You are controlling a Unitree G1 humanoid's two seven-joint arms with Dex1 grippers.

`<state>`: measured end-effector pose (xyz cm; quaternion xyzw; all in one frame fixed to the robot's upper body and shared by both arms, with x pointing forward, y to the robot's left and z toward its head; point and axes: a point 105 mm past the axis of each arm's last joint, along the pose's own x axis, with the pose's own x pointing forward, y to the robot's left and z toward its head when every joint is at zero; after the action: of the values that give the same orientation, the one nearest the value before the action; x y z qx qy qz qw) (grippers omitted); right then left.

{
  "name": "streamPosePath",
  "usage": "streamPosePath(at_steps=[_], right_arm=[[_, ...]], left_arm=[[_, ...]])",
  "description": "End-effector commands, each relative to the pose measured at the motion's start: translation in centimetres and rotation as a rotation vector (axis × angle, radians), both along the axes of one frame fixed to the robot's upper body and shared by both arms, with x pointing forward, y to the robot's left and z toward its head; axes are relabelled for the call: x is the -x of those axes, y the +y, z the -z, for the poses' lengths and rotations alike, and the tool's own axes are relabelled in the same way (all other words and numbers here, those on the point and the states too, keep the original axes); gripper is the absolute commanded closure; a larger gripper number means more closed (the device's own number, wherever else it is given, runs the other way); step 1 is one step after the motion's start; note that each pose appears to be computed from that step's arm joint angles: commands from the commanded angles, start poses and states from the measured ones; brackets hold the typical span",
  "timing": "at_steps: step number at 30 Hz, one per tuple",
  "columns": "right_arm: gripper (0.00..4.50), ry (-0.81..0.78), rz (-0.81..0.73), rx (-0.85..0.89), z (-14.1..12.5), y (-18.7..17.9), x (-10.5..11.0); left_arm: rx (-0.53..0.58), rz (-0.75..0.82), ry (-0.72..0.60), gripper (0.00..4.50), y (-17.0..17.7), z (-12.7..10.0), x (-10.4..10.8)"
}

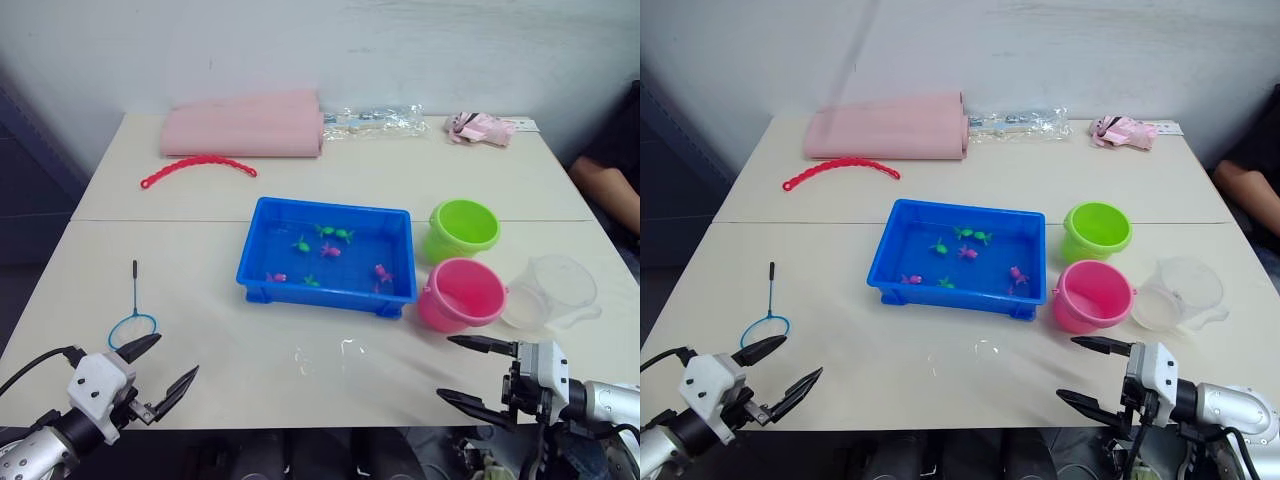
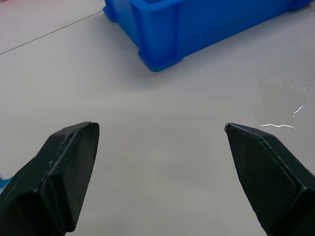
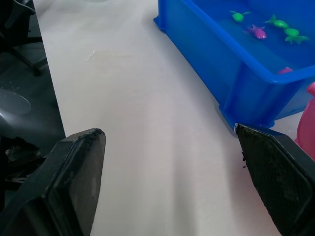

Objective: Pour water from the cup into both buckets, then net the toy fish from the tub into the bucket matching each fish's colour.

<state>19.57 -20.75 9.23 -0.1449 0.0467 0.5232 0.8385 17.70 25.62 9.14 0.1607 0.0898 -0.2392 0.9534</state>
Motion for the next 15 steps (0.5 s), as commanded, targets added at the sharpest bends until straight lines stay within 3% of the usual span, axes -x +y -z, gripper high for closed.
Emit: streamPosePath(at_steps=[1, 4, 11, 15], right_arm=[[0.00, -0.028, 0.031, -0.051, -0.6, 0.1, -0.2], [0.00, -0.066, 0.119, -0.125, -1.4, 0.0, -0.8], [0.00, -0.131, 0.402, -0.201, -3.0, -2.4, -1.6], [0.00, -0.126, 0.632, -0.254, -4.0, -5.2, 0.6]], left_arm=[[0.045, 0.071, 0.006, 0.06, -0.8, -1.2, 0.3], [0.217, 0.153, 0.017, 0.06, -1.8, -3.0, 0.0], [0.259, 0.429, -0.005, 0.06, -5.8, -5.0, -1.6], [0.322, 0.567, -0.047, 0.06, -9.9, -6.4, -3.0]])
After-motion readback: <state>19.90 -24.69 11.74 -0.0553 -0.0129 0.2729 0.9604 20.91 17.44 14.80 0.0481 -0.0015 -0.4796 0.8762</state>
